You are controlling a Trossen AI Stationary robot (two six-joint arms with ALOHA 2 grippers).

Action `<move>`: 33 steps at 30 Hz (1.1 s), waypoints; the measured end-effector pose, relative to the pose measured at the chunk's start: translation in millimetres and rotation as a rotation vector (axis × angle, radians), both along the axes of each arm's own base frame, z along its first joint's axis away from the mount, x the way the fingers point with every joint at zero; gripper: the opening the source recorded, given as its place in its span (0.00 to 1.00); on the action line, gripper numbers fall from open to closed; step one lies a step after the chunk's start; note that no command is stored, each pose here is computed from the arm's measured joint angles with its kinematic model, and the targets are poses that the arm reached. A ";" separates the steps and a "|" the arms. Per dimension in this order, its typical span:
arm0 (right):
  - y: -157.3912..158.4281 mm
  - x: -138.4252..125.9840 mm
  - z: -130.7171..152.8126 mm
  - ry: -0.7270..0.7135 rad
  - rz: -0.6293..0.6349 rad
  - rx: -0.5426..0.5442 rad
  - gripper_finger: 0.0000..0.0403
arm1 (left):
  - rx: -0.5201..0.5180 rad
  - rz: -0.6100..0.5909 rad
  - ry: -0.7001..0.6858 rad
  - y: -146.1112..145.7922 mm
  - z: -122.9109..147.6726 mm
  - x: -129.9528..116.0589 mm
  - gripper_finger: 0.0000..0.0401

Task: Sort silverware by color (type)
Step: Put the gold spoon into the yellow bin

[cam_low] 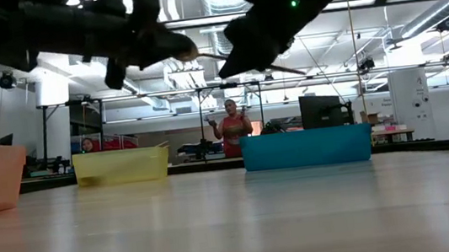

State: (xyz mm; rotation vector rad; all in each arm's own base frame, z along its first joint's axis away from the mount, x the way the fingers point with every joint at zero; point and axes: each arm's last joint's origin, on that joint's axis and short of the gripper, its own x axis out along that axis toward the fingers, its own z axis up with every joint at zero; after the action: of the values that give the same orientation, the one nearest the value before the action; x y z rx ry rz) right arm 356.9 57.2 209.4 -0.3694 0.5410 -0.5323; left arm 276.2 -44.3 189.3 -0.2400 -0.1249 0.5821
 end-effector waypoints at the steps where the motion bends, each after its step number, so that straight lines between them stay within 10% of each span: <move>1: -0.1 -0.6 2.8 -0.012 -0.001 0.005 0.42 | 0.003 0.001 -0.002 0.9 1.5 -4.2 0.01; 33: -4.9 -23.0 30.8 -0.051 -0.043 0.091 0.42 | -0.065 0.424 -0.084 96.8 -0.4 -105.9 0.01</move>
State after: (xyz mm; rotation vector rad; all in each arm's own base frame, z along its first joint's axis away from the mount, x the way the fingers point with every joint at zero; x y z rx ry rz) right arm 333.9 52.3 240.1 -0.2569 0.5230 -0.5554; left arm 170.3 52.5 188.9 -0.3034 -0.2417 0.9988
